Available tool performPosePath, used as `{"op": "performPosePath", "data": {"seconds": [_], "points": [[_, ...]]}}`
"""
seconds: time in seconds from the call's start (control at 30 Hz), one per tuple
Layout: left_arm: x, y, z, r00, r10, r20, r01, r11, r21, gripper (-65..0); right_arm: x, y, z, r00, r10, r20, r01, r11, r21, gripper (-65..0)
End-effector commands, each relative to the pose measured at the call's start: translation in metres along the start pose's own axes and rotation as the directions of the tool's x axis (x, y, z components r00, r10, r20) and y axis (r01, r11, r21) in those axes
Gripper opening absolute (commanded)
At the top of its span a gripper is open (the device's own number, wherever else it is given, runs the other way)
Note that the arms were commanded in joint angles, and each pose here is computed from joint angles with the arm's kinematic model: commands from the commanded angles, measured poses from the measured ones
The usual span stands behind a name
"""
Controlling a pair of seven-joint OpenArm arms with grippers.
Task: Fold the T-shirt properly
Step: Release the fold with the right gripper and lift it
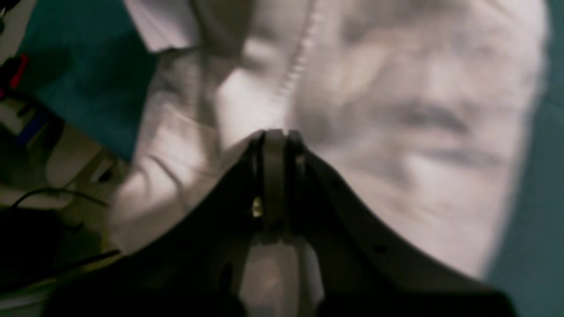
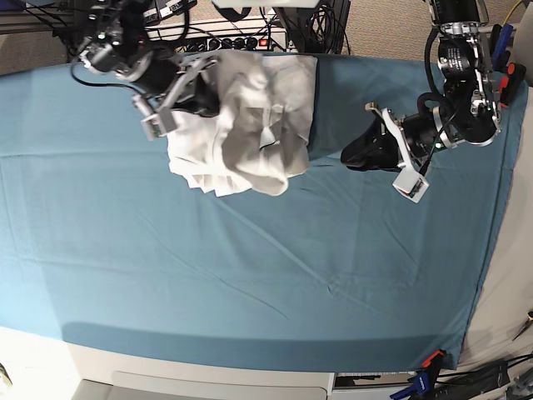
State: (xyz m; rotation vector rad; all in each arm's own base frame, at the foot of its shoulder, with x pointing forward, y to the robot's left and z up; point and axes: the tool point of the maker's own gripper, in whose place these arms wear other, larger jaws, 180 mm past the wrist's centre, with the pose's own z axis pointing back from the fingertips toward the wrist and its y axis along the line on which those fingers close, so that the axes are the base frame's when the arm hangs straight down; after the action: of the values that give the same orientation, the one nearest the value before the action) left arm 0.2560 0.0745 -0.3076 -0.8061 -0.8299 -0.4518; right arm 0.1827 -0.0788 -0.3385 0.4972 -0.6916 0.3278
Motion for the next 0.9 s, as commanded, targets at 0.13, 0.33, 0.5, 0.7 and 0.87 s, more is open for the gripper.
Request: {"op": "performPosePath", "data": {"seconds": [0.13, 0.33, 0.5, 0.7, 0.87], "points": [[0.015, -0.004, 0.003, 0.998, -0.032, 0.050, 0.033, 0.999, -0.015, -54.8, 0.001, 0.035, -0.017, 0.998, 0.068, -0.007, -0.067, 0.996, 0.066, -63.3], [0.016, -0.004, 0.003, 0.998, -0.032, 0.050, 0.033, 0.999, -0.015, -54.8, 0.011, 0.056, -0.026, 0.992, 0.117, 0.047, -0.121, 0.987, 0.106, -63.3], [0.014, -0.003, 0.003, 0.998, -0.038, 0.043, 0.038, 0.999, -0.009, -54.8, 0.036, 0.064, -0.019, 0.981, 0.142, 0.130, -0.159, 0.979, 0.126, -63.3], [0.013, 0.000, 0.003, 0.999, -0.043, 0.034, 0.043, 0.999, 0.003, -54.8, 0.075, 0.003, 0.020, 0.953, 0.231, 0.197, -0.186, 0.957, -0.224, -65.0], [0.013, -0.001, 0.003, 0.998, -0.043, 0.036, 0.042, 0.999, 0.002, -54.8, 0.076, -0.078, 0.069, 0.963, 0.141, 0.228, 0.002, 0.846, -0.532, -65.0]]}}
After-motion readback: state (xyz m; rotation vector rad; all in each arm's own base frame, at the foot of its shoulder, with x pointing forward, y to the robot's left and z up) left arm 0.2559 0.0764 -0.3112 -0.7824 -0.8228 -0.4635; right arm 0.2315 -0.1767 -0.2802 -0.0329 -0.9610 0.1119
